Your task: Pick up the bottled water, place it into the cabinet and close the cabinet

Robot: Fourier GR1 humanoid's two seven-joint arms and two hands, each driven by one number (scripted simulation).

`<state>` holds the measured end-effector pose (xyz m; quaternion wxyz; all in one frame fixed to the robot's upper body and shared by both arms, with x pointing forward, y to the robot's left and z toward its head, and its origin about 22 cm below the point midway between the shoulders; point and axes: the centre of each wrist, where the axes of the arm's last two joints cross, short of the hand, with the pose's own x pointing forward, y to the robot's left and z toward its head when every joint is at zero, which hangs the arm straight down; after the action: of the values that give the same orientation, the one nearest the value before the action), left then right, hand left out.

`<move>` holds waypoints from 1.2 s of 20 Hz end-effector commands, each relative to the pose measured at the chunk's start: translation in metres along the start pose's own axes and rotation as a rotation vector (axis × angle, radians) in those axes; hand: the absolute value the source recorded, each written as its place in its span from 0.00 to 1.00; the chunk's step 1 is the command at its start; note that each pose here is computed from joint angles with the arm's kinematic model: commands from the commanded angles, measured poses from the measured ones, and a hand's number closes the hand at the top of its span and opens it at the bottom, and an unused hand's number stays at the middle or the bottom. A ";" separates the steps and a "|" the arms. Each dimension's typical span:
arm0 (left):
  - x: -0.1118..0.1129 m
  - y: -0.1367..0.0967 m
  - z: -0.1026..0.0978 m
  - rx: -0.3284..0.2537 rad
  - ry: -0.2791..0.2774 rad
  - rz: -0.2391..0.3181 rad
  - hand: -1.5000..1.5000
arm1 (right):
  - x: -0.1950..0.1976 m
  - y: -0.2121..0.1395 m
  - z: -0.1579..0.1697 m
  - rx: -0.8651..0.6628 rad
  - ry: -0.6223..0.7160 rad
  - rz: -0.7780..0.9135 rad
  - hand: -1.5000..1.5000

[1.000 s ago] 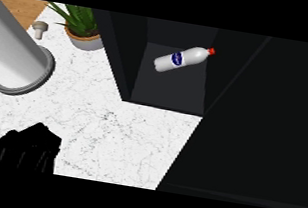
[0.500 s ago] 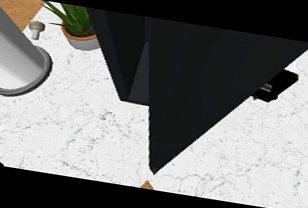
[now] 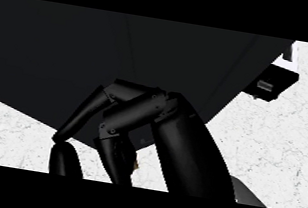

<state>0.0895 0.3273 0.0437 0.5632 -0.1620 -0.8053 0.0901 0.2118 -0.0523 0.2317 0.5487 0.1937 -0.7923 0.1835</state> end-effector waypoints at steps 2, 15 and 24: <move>0.016 0.010 0.008 -0.008 -0.004 -0.010 1.00 | -0.018 -0.017 -0.045 -0.013 0.029 0.007 1.00; 0.016 0.030 0.017 0.012 -0.001 -0.006 1.00 | -0.078 -0.081 -0.106 -0.066 0.137 0.030 1.00; 0.022 0.025 -0.003 -0.055 -0.003 0.012 1.00 | -0.104 -0.095 -0.113 -0.127 0.178 0.080 1.00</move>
<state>0.0852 0.3619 0.0536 0.5592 -0.1725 -0.8068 0.0810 0.3429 -0.0394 0.2027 0.5560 0.1778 -0.7809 0.2225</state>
